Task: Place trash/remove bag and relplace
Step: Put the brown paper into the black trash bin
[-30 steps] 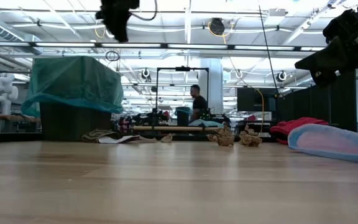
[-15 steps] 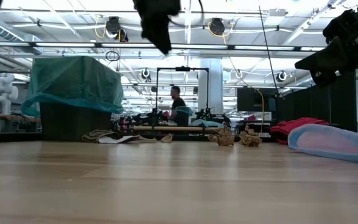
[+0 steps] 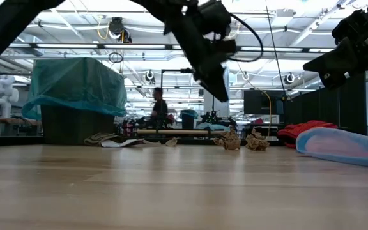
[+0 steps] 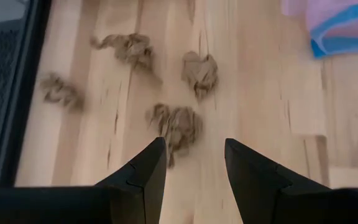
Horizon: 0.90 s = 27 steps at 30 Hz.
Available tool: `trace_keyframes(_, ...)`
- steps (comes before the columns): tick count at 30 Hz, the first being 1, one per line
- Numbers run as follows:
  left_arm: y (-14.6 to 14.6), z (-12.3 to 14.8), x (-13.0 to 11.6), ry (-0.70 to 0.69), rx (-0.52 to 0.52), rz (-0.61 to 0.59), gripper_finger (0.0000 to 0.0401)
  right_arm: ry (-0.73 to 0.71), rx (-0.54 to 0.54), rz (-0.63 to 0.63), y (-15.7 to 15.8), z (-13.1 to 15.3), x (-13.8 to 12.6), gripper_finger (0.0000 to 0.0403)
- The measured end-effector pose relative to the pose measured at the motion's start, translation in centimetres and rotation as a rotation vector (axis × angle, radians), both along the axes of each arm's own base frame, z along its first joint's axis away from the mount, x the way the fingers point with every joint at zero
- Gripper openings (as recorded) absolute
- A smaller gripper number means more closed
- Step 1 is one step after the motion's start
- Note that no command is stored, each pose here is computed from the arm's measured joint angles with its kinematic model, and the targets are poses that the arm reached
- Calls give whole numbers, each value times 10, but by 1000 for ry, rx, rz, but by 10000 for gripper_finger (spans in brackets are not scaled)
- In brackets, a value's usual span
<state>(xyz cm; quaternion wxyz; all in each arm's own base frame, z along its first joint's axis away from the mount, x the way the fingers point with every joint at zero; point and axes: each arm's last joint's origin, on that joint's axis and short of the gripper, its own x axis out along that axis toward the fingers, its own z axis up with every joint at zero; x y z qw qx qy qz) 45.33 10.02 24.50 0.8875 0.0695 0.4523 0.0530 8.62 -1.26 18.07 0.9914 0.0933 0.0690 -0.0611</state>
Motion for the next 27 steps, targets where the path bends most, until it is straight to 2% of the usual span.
trace_keyframes(6,3,-29,15,-3,7,6,160,0,0,0,0,0,0,0)
trace_keyframes(17,22,-60,26,-7,38,66,160,0,0,0,0,0,0,0)
trace_keyframes(22,32,-68,22,25,16,111,160,0,0,1,0,0,0,0)
trace_keyframes(27,33,-70,23,17,-1,102,159,0,0,0,0,0,0,0)
